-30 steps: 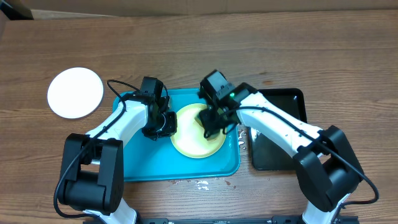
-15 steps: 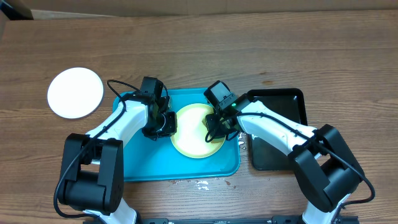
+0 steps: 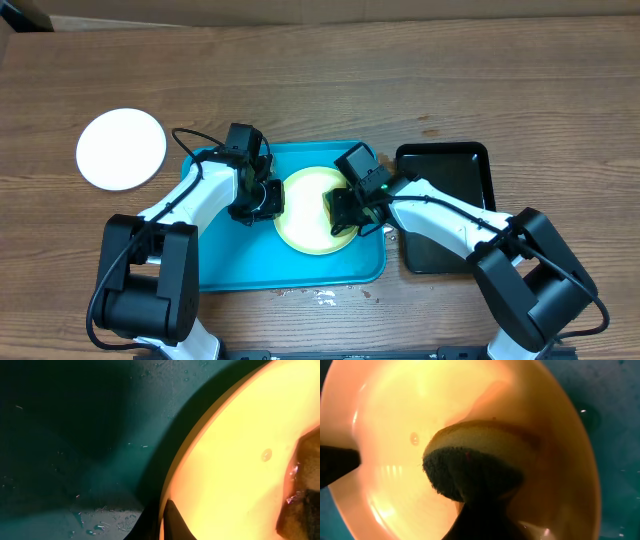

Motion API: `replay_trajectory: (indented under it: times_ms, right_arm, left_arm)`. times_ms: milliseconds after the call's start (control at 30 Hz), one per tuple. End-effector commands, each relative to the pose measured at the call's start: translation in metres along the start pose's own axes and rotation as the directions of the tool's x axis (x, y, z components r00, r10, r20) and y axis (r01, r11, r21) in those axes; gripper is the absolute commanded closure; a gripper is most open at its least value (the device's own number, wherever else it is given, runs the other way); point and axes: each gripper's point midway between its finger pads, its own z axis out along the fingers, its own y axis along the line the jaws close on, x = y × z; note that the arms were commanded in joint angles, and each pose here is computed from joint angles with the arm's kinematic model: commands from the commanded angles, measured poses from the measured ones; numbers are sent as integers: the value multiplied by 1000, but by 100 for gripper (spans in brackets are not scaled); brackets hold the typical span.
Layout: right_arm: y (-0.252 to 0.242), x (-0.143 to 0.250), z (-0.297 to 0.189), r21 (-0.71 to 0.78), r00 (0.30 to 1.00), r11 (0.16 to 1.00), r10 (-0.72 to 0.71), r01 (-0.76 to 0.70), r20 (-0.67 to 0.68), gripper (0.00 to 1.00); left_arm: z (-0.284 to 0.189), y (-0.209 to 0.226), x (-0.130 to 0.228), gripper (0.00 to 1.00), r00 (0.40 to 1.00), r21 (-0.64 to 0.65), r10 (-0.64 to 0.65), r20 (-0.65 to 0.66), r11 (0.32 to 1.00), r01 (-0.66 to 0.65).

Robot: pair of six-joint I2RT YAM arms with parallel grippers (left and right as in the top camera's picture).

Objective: Clean dirty plates on tray and stack at the side
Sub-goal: 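Scrub the yellow plate with the sponge in the right gripper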

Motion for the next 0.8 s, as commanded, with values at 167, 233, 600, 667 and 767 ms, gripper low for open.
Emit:
replay_trajectory:
  times_ms: [167, 233, 600, 667, 767]
  right_arm:
    - [40, 21, 18, -119, 999, 992, -44, 42, -15, 96]
    - [48, 6, 13, -151, 998, 987, -55, 59, 35, 96]
    - [61, -30, -24, -203, 990, 978, -30, 57, 135, 96]
    - [61, -28, -23, -201, 991, 978, -27, 53, 130, 96]
    - [61, -26, -22, -205, 992, 978, -8, 33, 124, 96]
  left_arm:
    - [13, 10, 12, 96, 999, -48, -12, -43, 999, 10]
    - [13, 10, 12, 96, 999, -48, -12, -43, 999, 10]
    - [13, 10, 12, 96, 999, -48, -12, -44, 999, 10]
    - [13, 10, 12, 96, 999, -48, -12, -44, 999, 10]
    - [13, 10, 12, 96, 999, -48, -12, -44, 999, 10]
